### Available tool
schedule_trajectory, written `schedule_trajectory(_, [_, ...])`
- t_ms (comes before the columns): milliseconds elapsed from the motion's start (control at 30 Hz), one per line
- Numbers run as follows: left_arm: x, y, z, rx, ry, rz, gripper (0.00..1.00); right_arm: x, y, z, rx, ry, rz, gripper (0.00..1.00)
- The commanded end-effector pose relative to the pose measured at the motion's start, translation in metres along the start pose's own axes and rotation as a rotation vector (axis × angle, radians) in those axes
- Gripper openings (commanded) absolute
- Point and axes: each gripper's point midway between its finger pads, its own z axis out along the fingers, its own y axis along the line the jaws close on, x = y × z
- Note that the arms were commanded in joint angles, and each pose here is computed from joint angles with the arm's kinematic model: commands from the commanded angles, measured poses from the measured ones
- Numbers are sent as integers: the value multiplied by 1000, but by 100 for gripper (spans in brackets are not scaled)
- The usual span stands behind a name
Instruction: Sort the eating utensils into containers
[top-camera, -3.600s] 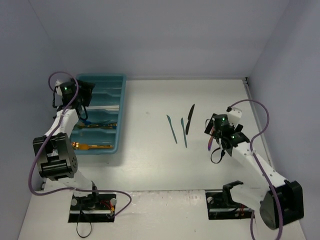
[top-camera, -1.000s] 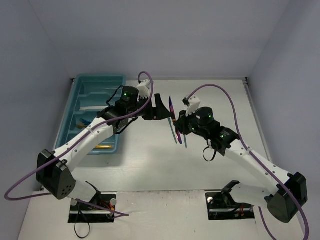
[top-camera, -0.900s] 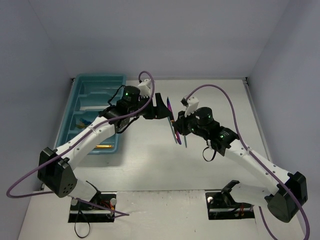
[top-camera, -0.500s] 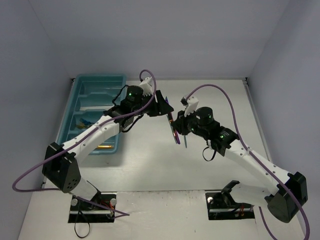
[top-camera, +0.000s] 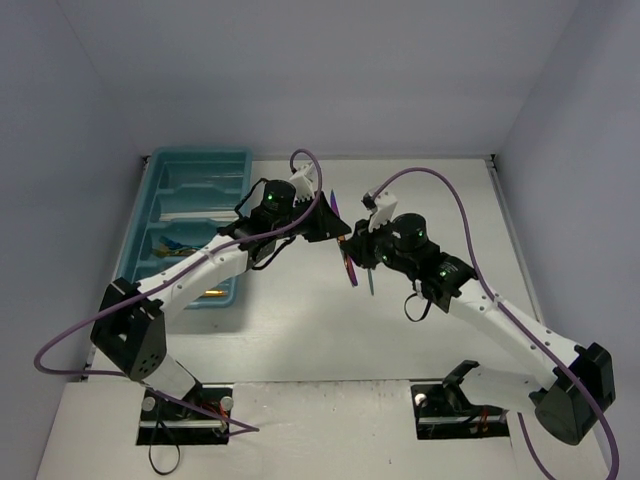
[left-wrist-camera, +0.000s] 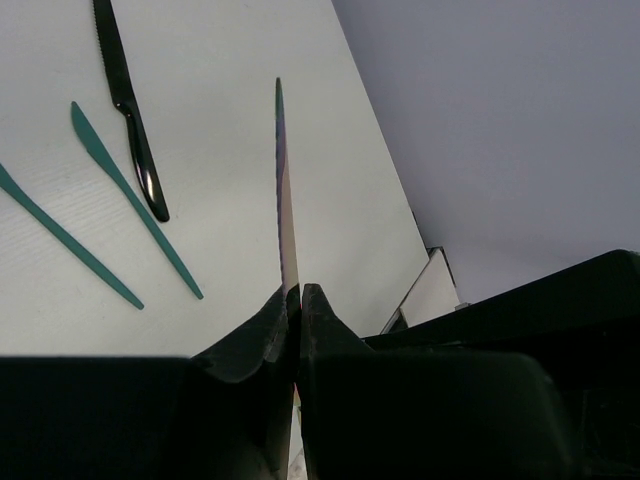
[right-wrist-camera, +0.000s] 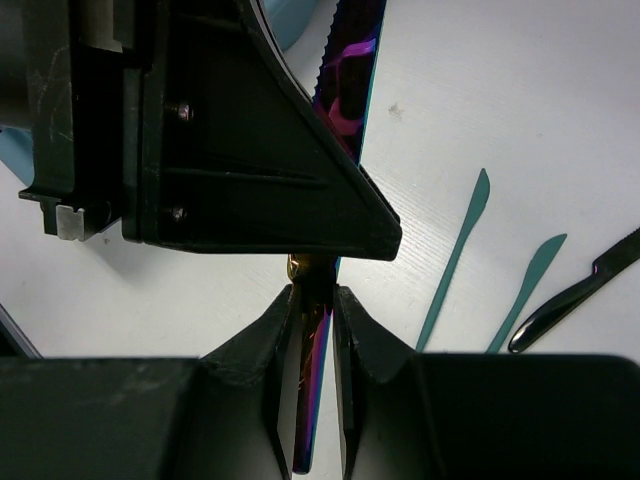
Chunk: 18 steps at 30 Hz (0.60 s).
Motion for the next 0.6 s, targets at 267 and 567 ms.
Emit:
schedule_trajectory(267, [-55, -13, -24, 78, -156, 10, 0, -35, -6, -5, 54, -153, -3, 69])
schedule_trajectory(567, [-181, 87, -91, -97, -470, -160, 0, -38, -70, -41, 365, -203, 37, 77])
